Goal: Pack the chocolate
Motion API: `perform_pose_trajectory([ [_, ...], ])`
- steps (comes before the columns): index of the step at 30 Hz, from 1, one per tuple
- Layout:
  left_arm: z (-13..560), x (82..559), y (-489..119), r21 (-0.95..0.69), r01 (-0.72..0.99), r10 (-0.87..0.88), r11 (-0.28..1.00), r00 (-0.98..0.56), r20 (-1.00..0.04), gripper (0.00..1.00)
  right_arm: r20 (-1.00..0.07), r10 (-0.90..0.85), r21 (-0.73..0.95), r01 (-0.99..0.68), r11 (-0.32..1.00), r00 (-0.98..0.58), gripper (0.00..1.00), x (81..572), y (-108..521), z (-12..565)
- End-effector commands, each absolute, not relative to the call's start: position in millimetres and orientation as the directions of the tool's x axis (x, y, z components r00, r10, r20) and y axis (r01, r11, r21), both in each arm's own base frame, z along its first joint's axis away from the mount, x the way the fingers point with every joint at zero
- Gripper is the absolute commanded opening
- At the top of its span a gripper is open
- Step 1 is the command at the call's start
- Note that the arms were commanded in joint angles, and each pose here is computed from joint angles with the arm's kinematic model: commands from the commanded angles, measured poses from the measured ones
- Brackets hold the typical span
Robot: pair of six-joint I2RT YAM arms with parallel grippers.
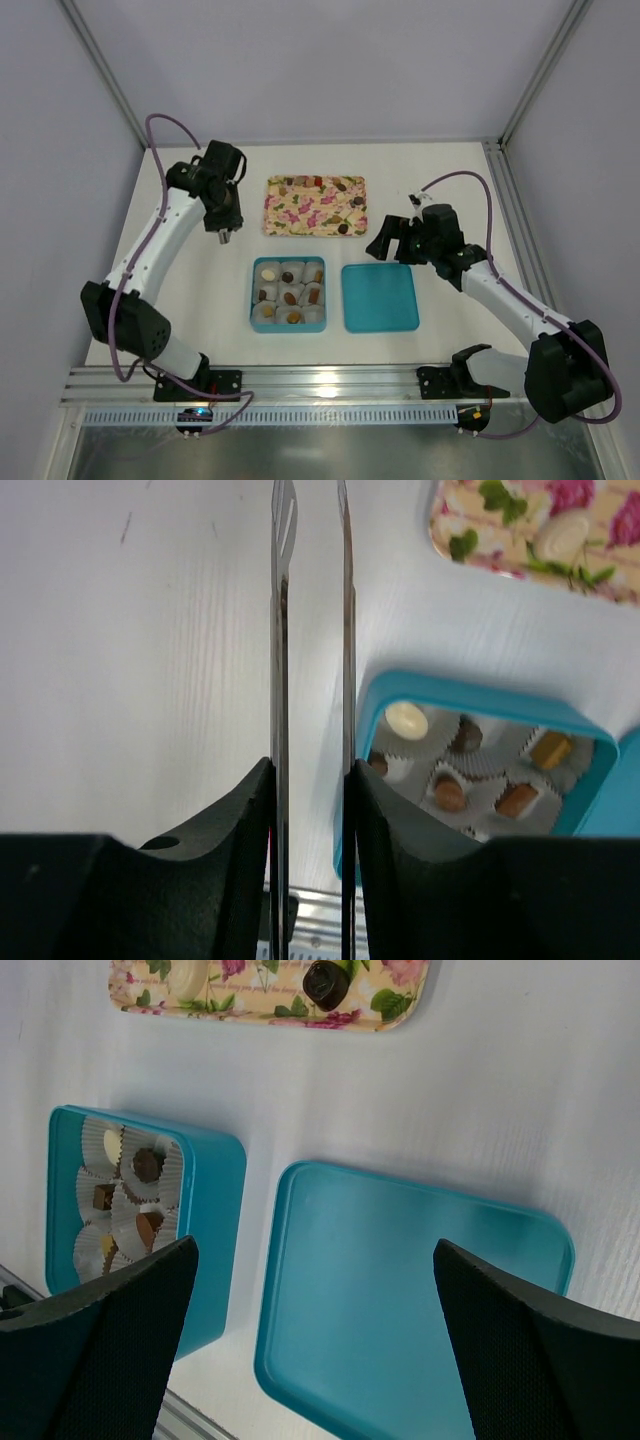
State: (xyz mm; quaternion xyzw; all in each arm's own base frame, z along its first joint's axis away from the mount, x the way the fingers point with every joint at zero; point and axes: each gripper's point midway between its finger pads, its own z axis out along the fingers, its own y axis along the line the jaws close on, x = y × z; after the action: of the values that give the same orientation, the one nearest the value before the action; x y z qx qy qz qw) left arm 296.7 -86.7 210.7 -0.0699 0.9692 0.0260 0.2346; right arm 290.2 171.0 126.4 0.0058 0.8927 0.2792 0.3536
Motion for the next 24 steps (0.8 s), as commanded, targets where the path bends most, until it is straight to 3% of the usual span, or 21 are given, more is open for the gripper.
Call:
perform_pose_trajectory([
  [1,213,358,-75,-0.013,-0.182,-0.158,0.983,-0.814,-0.559,0.36,-0.687,0.198,0.505,-0.263,0.822,-0.700,1.00,296,178,160],
  [9,166,429,-42,0.017,-0.254,-0.202,0.967,-0.805,-0.558,0.38,-0.696,0.198,0.499,-0.266,0.825,-0.690,1.00,296,176,166],
  [18,97,457,-9,0.026,-0.276,-0.231,0.961,-0.849,-0.476,0.40,-0.689,0.190,0.491,-0.258,0.832,-0.699,1.00,297,176,169],
  [24,63,462,0,0.048,-0.279,-0.235,0.959,-0.878,-0.416,0.52,-0.692,0.182,0.472,-0.247,0.846,-0.699,1.00,297,171,170],
])
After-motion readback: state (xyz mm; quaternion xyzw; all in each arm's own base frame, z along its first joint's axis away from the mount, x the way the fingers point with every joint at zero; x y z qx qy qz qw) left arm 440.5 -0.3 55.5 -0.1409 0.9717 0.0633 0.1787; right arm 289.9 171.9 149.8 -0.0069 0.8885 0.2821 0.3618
